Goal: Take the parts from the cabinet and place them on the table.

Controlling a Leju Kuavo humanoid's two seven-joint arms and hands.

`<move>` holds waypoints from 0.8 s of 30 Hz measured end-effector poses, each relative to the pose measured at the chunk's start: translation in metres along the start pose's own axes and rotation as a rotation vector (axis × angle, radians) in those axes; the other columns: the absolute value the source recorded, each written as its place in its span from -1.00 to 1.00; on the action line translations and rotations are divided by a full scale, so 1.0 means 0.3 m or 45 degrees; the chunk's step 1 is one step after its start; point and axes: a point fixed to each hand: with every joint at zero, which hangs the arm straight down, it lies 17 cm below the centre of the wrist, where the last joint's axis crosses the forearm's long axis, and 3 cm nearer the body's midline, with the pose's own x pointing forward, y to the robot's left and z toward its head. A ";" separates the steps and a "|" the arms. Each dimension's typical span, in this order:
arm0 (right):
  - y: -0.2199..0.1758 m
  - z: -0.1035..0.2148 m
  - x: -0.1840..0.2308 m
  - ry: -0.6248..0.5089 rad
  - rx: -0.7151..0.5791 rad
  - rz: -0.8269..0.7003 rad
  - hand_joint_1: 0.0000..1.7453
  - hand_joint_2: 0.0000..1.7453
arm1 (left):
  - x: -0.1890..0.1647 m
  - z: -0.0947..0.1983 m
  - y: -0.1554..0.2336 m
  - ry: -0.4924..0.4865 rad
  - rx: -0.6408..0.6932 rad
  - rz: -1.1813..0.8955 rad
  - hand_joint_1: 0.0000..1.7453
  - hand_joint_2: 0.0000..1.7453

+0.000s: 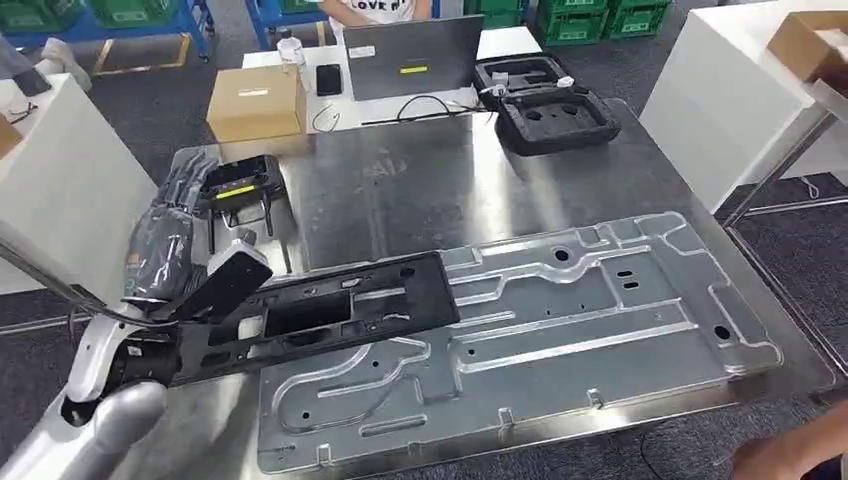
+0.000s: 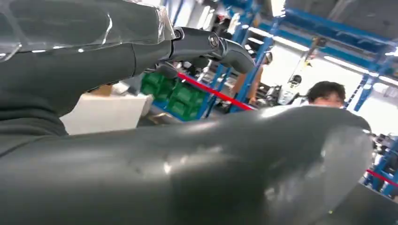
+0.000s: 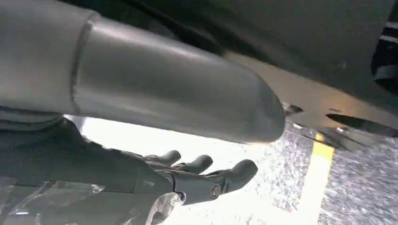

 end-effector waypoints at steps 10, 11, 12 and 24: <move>-0.017 0.000 0.055 -0.028 -0.040 0.092 -1.00 -1.00 | -0.373 0.111 0.143 0.283 0.095 -0.004 -1.00 -1.00; -0.013 0.001 0.066 -0.034 -0.039 0.097 -1.00 -1.00 | -0.400 0.119 0.160 0.298 0.105 -0.013 -1.00 -1.00; -0.011 0.002 0.074 -0.041 -0.038 0.102 -1.00 -1.00 | -0.427 0.127 0.176 0.315 0.114 -0.023 -1.00 -1.00; -0.014 0.005 0.113 -0.070 -0.061 0.103 -1.00 -1.00 | -0.615 0.210 0.316 0.448 0.236 -0.097 -1.00 -1.00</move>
